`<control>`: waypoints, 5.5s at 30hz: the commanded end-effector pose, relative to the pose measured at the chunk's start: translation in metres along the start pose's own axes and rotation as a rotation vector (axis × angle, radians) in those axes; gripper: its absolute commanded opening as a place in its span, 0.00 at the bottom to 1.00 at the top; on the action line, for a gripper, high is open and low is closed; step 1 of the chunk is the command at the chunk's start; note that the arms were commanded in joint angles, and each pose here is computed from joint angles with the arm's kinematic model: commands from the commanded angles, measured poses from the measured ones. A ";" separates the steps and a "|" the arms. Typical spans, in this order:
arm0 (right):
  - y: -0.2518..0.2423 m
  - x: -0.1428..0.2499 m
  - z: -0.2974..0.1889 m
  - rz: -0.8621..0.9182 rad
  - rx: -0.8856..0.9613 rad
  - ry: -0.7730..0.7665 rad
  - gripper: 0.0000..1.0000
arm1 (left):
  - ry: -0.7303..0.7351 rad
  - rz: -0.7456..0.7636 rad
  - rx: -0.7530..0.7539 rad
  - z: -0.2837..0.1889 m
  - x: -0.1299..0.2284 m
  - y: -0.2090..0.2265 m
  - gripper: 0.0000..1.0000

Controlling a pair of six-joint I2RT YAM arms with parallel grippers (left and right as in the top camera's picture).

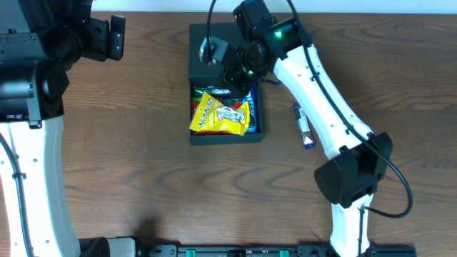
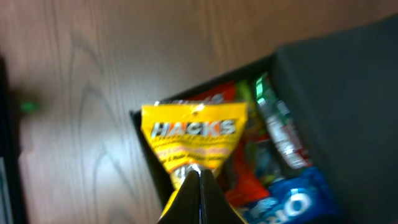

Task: Pack container
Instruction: 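Carry the yellow Hacks bag over the box and drop it in, then push the yellow Hacks bag down into the box with the right gripper, then grasp the blue-wrapped bar beside the box with the right gripper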

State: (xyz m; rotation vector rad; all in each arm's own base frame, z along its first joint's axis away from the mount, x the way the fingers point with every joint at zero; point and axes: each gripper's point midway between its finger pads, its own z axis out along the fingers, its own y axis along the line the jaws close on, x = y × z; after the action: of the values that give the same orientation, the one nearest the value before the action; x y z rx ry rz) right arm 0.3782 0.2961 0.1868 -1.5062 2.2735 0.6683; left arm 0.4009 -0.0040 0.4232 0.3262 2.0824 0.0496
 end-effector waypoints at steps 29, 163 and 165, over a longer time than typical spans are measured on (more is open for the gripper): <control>0.013 0.053 0.027 0.031 -0.123 0.123 0.01 | -0.027 0.021 -0.003 -0.007 -0.008 0.001 0.95; -0.128 0.247 -0.007 0.845 0.389 0.329 0.48 | -0.023 0.020 0.006 -0.007 -0.007 0.000 0.95; -0.128 0.253 -0.001 0.852 0.401 0.339 0.46 | -0.024 0.020 0.006 -0.007 -0.007 0.000 0.95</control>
State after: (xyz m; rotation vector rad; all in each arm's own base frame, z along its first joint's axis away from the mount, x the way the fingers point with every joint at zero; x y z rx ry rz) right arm 0.4017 0.0647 0.0357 -0.4941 3.0469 0.1823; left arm 0.4002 -0.0052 0.4223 0.3310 2.0854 0.0413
